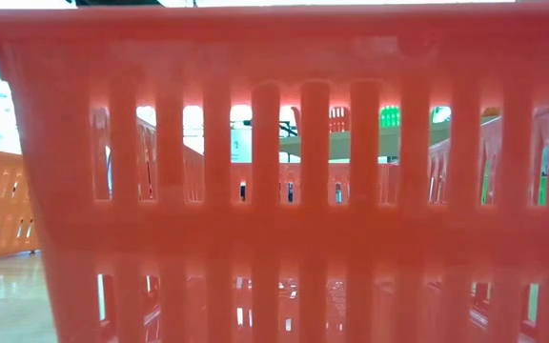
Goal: Stack baskets on shelf by color
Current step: Stack the top green bin on the green bin on the shelf
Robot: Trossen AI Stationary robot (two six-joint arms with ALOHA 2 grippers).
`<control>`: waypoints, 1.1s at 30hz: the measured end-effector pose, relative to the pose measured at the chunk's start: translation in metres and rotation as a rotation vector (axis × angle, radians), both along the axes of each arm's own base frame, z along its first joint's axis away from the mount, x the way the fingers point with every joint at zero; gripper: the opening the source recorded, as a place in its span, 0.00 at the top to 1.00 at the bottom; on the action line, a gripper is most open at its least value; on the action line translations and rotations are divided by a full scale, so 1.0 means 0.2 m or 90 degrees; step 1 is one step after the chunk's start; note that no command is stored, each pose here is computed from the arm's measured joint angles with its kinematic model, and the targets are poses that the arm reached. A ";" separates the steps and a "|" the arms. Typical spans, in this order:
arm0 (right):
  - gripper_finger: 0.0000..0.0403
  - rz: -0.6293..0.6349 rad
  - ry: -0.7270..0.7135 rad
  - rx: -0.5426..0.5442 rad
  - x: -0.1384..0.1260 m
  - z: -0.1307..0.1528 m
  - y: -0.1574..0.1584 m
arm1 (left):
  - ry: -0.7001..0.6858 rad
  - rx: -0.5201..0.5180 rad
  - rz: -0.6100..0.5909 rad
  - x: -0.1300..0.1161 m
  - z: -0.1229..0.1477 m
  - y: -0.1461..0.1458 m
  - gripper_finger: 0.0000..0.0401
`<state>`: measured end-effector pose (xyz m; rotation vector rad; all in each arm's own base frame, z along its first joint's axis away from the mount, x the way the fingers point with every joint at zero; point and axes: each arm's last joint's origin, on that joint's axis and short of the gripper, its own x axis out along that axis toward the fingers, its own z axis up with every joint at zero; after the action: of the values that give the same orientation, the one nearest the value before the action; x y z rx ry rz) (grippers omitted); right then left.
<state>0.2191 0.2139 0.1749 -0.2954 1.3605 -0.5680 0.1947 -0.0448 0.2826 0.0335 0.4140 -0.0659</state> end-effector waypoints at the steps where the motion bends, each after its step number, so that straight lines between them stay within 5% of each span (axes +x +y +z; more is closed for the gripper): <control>1: 0.60 0.007 0.001 0.008 0.00 -0.01 0.00 | -0.002 -0.001 0.000 0.00 0.00 0.00 0.92; 9: 0.60 -0.019 0.016 0.000 -0.01 -0.10 -0.07 | -0.009 -0.002 0.000 0.00 0.01 0.00 0.92; 16: 0.62 -0.009 -0.022 0.073 0.06 -0.17 -0.07 | -0.009 -0.002 0.000 0.00 0.01 0.00 0.92; 25: 0.95 0.016 -0.030 0.098 0.11 -0.14 -0.06 | -0.009 -0.003 0.000 0.00 0.01 0.00 0.93; 33: 0.98 0.041 -0.006 0.109 0.12 -0.11 -0.05 | -0.009 -0.003 0.000 0.00 0.01 0.00 0.91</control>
<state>0.2434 0.2043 0.1535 -0.1968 1.3762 -0.3956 0.1953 -0.0449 0.2839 0.0299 0.3998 -0.0663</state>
